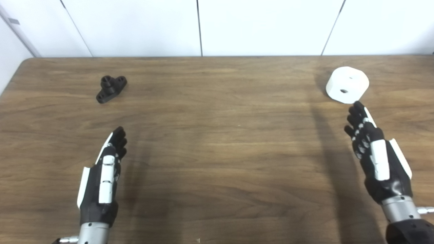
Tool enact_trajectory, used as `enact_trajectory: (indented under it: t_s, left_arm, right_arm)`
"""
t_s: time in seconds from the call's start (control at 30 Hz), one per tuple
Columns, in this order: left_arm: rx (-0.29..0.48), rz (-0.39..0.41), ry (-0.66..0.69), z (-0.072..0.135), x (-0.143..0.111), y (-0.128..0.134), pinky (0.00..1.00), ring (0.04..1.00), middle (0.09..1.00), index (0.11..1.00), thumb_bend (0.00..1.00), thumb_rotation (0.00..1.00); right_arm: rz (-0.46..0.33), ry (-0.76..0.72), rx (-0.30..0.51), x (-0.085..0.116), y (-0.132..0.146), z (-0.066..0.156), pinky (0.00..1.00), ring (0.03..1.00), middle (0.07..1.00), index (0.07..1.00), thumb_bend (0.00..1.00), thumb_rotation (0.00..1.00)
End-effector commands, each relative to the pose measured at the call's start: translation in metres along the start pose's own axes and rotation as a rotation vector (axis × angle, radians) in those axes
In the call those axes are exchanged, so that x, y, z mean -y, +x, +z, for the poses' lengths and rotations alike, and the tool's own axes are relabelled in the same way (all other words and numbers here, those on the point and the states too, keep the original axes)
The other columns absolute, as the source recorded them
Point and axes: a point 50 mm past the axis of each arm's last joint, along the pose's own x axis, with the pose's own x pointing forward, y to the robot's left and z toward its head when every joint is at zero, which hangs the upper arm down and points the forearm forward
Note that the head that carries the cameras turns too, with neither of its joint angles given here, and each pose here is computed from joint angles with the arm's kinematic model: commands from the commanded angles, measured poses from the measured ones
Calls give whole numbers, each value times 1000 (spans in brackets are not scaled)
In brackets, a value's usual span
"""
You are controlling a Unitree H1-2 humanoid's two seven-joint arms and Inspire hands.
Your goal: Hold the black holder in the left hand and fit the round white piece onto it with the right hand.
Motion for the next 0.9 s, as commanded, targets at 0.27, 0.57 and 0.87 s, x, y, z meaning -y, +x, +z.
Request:
enact_trajectory:
  t_s: [0.27, 0.57, 0.87]
  left_arm:
    - [26, 28, -27, -14, 25, -13, 922, 946, 941, 922, 432, 910]
    - [28, 18, -19, -26, 30, -11, 919, 950, 940, 921, 430, 882]
    - [41, 17, -23, -29, 33, -11, 896, 942, 933, 912, 443, 816]
  right_arm:
    - [38, -11, 67, 16, -4, -13, 1000, 1000, 1000, 999, 743, 1000]
    - [42, -24, 97, 16, 1, -25, 1000, 1000, 1000, 989, 690, 1000]
    - [43, -37, 101, 19, 2, -27, 1000, 1000, 1000, 994, 670, 1000]
